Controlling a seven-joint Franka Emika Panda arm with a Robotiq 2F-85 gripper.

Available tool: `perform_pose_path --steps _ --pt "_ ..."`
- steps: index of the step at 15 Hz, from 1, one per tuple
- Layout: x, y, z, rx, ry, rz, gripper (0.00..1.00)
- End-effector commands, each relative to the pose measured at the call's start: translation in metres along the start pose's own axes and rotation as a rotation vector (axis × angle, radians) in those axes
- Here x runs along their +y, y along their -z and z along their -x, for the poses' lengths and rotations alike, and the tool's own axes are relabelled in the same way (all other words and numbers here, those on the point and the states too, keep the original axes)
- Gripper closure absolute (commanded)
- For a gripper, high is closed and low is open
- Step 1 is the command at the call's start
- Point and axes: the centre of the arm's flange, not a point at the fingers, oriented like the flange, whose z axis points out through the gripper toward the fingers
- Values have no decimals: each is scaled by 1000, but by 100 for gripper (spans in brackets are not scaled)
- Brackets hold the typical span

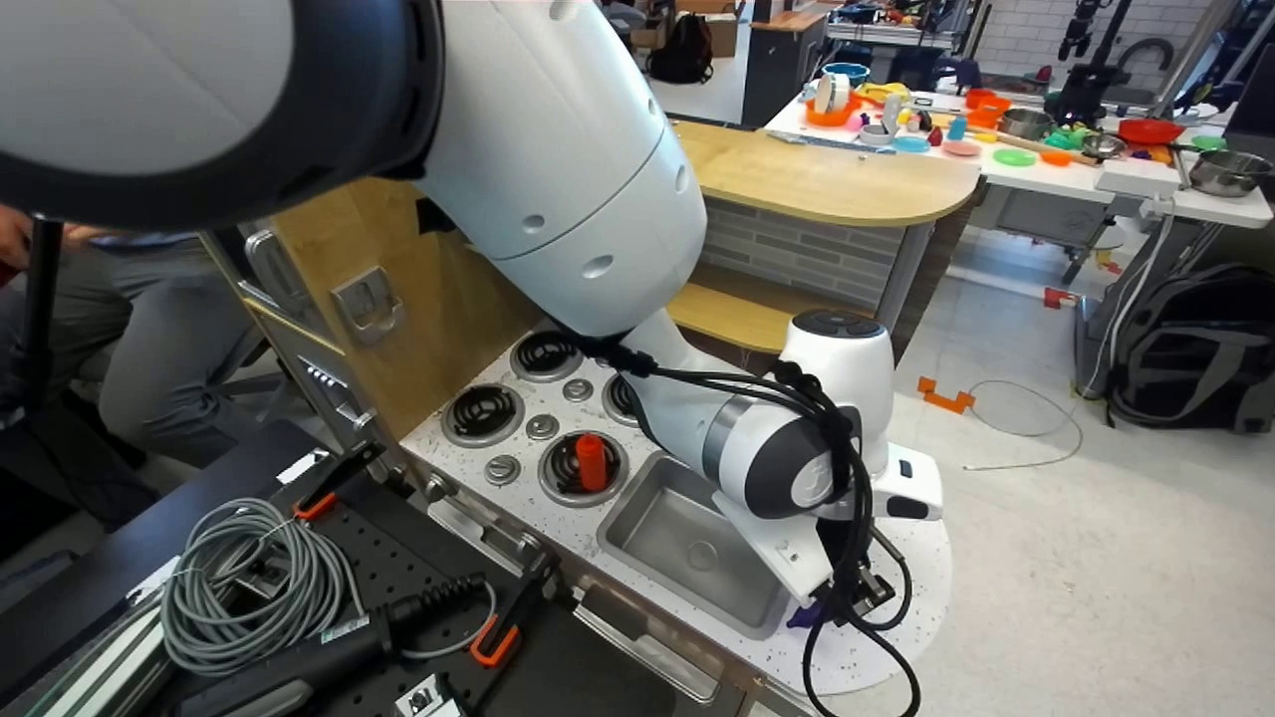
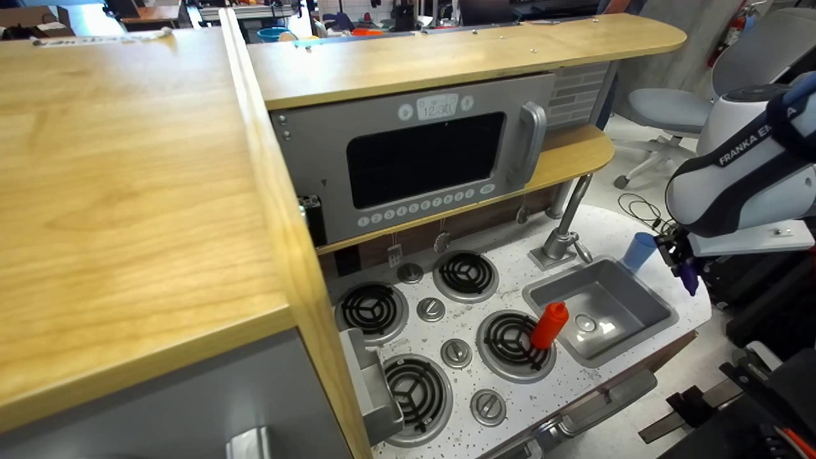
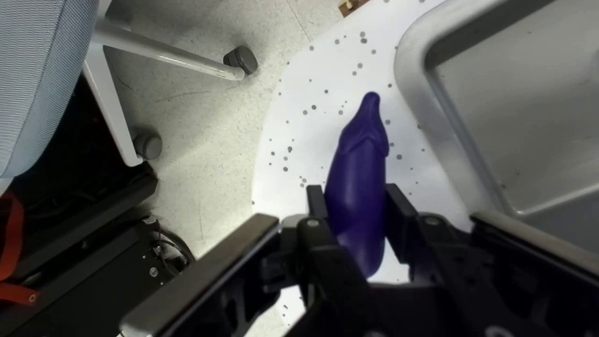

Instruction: Pick up the purple object in the sink and place it on the counter-top.

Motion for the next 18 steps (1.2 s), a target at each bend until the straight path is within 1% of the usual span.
perform_pose_path --steps 1,5,8,11,15,18 --pt "7 -12 -21 -22 -24 46 91" --pt "20 -29 -12 -63 -18 78 91" --pt "22 -43 -5 -76 -17 82 91" --pt "15 -47 -6 -71 -17 69 91" --pt "2 -42 -12 -52 -20 44 91" --pt "-7 -39 -13 -51 -28 12 91"
